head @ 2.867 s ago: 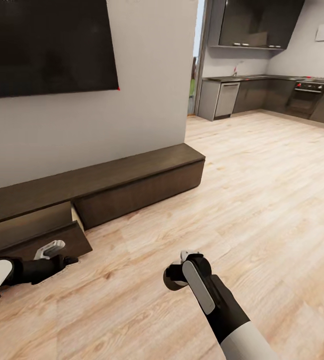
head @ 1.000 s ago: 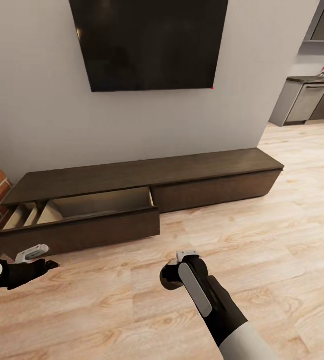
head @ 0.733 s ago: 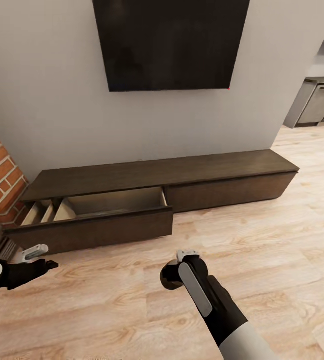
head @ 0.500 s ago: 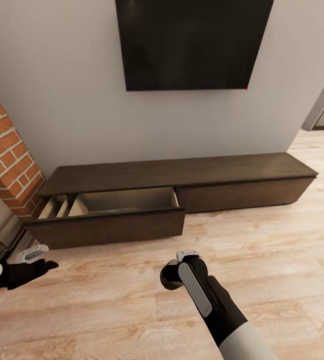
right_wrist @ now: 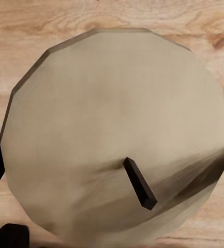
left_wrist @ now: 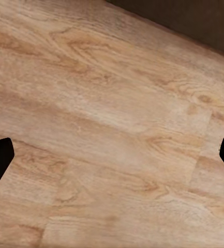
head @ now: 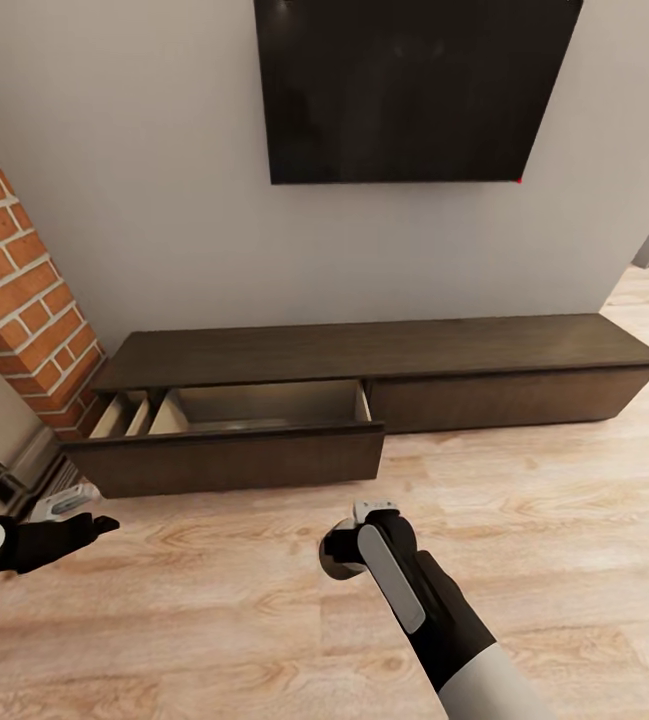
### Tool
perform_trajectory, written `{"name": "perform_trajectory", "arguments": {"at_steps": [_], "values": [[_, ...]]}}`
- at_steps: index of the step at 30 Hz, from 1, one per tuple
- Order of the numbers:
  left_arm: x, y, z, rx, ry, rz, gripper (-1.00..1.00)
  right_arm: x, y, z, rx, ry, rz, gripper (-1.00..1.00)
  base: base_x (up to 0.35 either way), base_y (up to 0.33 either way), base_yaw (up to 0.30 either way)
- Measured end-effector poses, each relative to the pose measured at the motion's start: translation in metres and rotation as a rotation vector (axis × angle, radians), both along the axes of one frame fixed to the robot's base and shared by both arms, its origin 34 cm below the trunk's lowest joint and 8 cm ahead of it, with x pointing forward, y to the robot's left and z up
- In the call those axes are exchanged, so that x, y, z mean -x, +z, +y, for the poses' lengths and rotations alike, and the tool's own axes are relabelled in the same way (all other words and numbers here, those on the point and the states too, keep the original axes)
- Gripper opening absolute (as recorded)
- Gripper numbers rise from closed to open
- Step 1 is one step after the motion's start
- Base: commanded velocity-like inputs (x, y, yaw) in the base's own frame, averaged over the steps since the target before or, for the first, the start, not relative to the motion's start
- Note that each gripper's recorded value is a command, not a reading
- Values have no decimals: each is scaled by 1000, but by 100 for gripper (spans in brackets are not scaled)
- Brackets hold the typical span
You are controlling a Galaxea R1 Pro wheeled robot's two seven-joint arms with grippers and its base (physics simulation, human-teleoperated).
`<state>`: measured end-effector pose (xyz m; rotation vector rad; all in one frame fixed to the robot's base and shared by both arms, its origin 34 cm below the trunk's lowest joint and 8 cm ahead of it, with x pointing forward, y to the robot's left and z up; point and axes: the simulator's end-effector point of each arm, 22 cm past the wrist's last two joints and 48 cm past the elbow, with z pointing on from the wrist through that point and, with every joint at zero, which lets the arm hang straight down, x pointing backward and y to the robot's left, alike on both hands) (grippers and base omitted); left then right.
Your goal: Place each of the two pumpkins and all three candles from the living room inside a cabinet in the living room (use any cabinet), then make sure every cabinet is closed, and position the cauldron so it is next to a table in the living room.
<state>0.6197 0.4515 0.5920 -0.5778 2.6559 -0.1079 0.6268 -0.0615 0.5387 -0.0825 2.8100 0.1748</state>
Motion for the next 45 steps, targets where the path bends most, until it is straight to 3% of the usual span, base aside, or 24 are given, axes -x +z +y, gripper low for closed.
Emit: {"name": "perform_trajectory", "arguments": {"at_steps": [3,7,10,11,14,18,20,22,26,27,31,34,41,45], "values": [[-3,12,4,10,15,-15,100,-3,8,1,-5,-2,-6,-100,0,0,0],[-11,36,14,18,45,-56,100,-21,53,11,-50,2,-96,-100,0,0,0],[-16,49,7,48,40,-79,100,-32,89,16,-84,4,-164,-100,0,0,0],[-18,52,0,79,37,-87,100,-34,96,16,-89,4,-175,-100,0,0,0],[-28,72,-36,275,28,-136,100,-38,116,19,-106,5,-206,-100,0,0,0],[-26,90,-44,374,24,-152,100,-41,127,19,-110,5,-214,-100,0,0,0],[-27,105,-61,484,6,-186,100,-42,131,19,-111,4,-214,-100,0,0,0],[-26,121,-68,559,-15,-218,100,-42,135,19,-112,3,-215,-100,0,0,0],[-23,160,-72,701,-71,-295,100,-44,143,19,-113,1,-216,-100,0,0,0],[-21,174,-78,761,-93,-324,100,-44,145,19,-114,1,-216,-100,0,0,0],[-15,224,-91,924,-183,-423,100,-44,152,19,-115,2,-215,-100,0,0,0],[-5,248,-94,1006,-233,-466,100,-44,153,19,-115,2,-214,-100,0,0,0],[3,251,-97,1018,-274,-472,100,-44,154,20,-119,3,-216,-100,74,0,0],[4,242,-96,985,-280,-456,100,-45,155,20,-119,1,-219,-100,320,26,0]]}}
